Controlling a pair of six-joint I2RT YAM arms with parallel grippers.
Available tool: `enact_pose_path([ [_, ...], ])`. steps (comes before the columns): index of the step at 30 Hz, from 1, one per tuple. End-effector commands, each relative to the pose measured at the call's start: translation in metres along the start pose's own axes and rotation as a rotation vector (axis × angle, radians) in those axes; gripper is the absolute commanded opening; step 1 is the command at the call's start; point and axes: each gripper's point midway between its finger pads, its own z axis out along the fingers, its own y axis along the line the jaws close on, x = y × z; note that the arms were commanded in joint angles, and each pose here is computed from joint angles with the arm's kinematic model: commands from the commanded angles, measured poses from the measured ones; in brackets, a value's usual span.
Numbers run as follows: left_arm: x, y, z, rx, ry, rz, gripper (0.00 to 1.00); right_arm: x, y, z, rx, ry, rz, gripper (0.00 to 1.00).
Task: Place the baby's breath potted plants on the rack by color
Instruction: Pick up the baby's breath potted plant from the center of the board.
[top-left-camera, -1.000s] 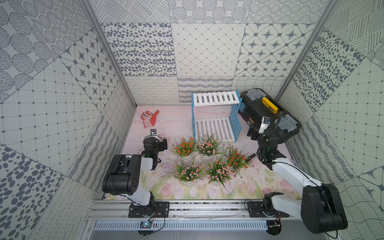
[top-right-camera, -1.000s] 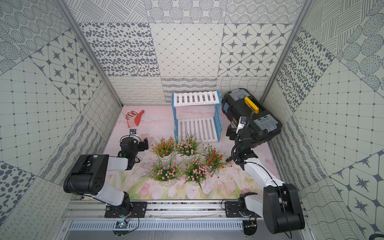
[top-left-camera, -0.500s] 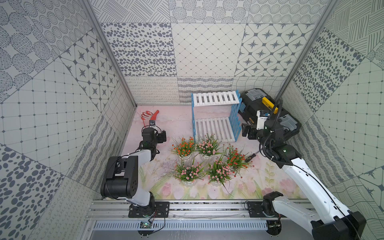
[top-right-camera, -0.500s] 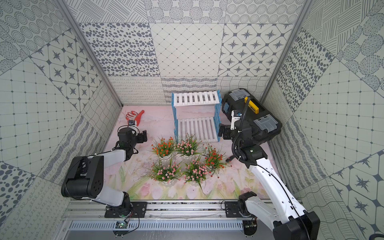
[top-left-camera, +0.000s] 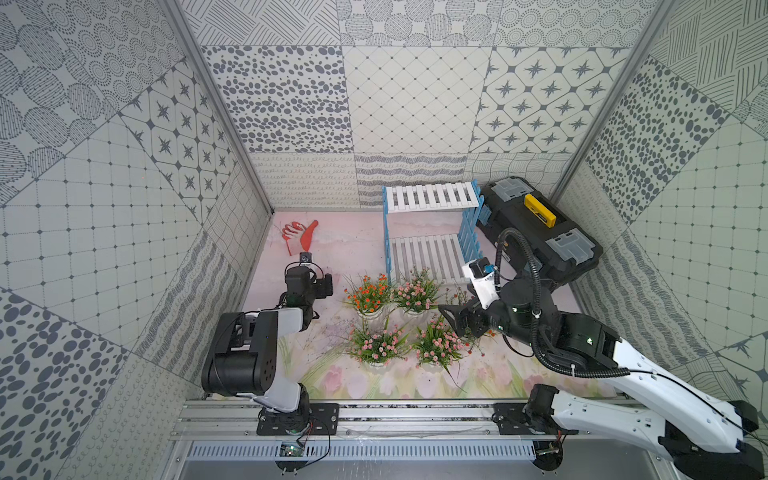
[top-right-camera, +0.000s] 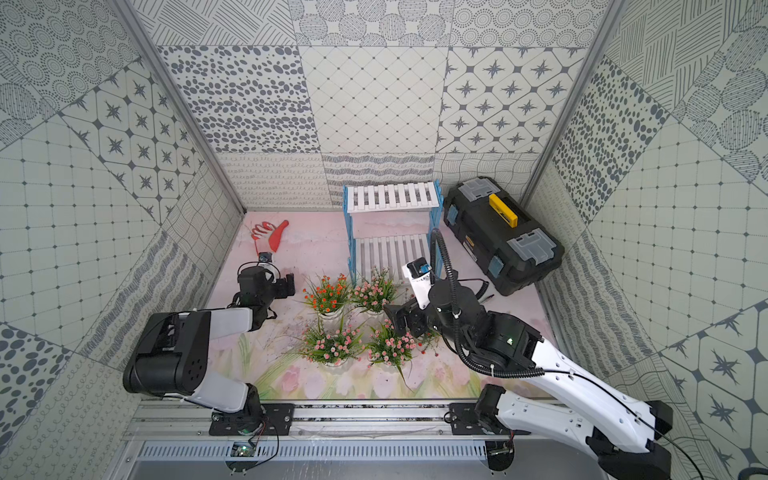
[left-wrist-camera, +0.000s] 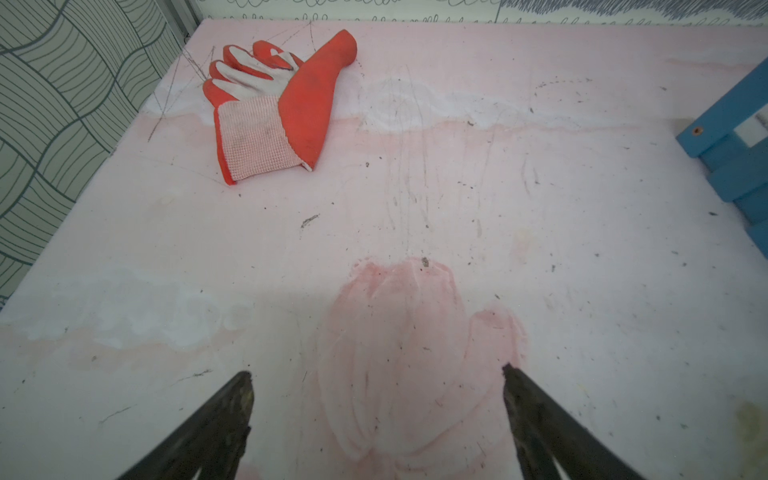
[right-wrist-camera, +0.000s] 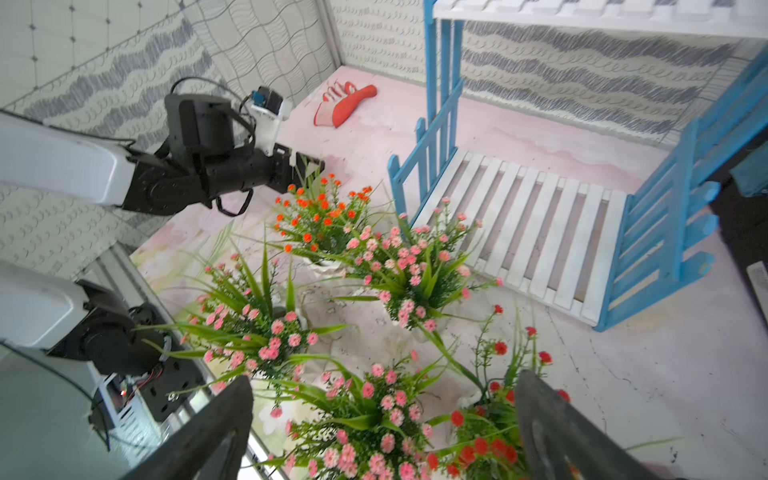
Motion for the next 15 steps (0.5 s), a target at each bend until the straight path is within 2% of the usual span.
enact_pose_path([
  [1,-0.014,0.002,0.0,-0.011,-0.061,-0.019,0.94,0.007,0.008,-0.003,0.05,0.034,0.007,0.98],
  [6,-0.014,0.003,0.0,-0.012,-0.061,-0.019,0.94,0.029,0.033,-0.01,0.039,0.092,0.012,0.98],
  [15,-0.014,0.003,0.0,-0.015,-0.059,-0.018,0.94,0.085,0.069,-0.014,0.109,0.259,-0.011,0.98],
])
